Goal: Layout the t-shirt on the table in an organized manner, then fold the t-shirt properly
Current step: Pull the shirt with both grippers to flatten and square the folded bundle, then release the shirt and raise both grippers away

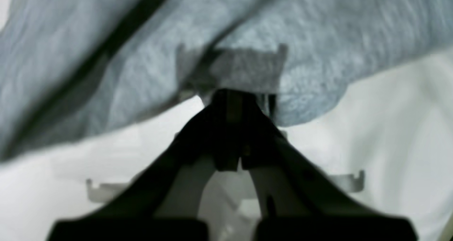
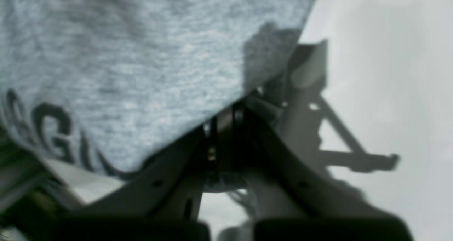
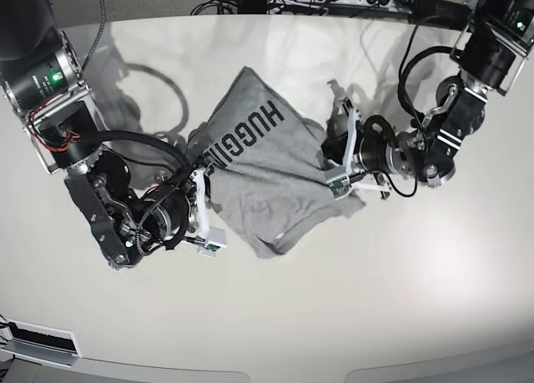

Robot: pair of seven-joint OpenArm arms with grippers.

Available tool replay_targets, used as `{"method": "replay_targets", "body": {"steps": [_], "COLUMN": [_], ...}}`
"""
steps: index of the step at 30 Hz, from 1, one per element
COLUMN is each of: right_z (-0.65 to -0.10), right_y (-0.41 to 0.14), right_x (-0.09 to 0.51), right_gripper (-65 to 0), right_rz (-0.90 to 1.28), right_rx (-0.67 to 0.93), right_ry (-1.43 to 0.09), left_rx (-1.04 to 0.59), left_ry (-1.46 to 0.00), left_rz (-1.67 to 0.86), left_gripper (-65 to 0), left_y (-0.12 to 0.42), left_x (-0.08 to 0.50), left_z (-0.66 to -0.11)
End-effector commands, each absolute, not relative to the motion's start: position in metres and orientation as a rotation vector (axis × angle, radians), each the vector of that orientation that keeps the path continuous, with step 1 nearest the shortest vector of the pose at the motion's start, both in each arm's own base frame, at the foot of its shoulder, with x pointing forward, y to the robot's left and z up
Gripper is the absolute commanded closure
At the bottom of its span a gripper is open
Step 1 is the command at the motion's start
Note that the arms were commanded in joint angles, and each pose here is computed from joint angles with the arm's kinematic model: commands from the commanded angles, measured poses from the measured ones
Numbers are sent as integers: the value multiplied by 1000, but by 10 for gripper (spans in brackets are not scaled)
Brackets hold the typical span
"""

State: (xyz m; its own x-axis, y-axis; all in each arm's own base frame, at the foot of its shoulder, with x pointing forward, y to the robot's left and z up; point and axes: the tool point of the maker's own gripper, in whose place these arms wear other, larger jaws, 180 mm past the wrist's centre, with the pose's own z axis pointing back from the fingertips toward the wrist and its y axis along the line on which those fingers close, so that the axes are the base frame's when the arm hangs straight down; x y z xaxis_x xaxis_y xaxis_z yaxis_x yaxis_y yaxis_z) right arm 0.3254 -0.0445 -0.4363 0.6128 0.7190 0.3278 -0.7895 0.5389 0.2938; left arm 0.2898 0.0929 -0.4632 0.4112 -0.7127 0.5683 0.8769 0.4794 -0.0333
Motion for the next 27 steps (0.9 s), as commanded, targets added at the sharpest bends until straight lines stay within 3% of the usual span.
{"method": "replay_targets", "body": {"steps": [1, 11, 23, 27], "right_z": [-423, -451, -382, -347], "right_y": [-35, -8, -42, -44], "right_x": [333, 264, 289, 289], "right_gripper": [0, 0, 0, 0], "right_rz": [894, 717, 560, 557], "right_rx": [486, 732, 742, 784], "right_ry": [-218, -176, -542, -645], "left_rx": [-310, -228, -230, -349], "left_ry": [-556, -684, -677, -673], "left_rz": [-1035, -988, -971, -966], "left_gripper": [0, 0, 0, 0], "left_y": [101, 109, 112, 100], "left_x": [306, 348, 355, 345], "left_z": [-456, -441, -413, -377]}}
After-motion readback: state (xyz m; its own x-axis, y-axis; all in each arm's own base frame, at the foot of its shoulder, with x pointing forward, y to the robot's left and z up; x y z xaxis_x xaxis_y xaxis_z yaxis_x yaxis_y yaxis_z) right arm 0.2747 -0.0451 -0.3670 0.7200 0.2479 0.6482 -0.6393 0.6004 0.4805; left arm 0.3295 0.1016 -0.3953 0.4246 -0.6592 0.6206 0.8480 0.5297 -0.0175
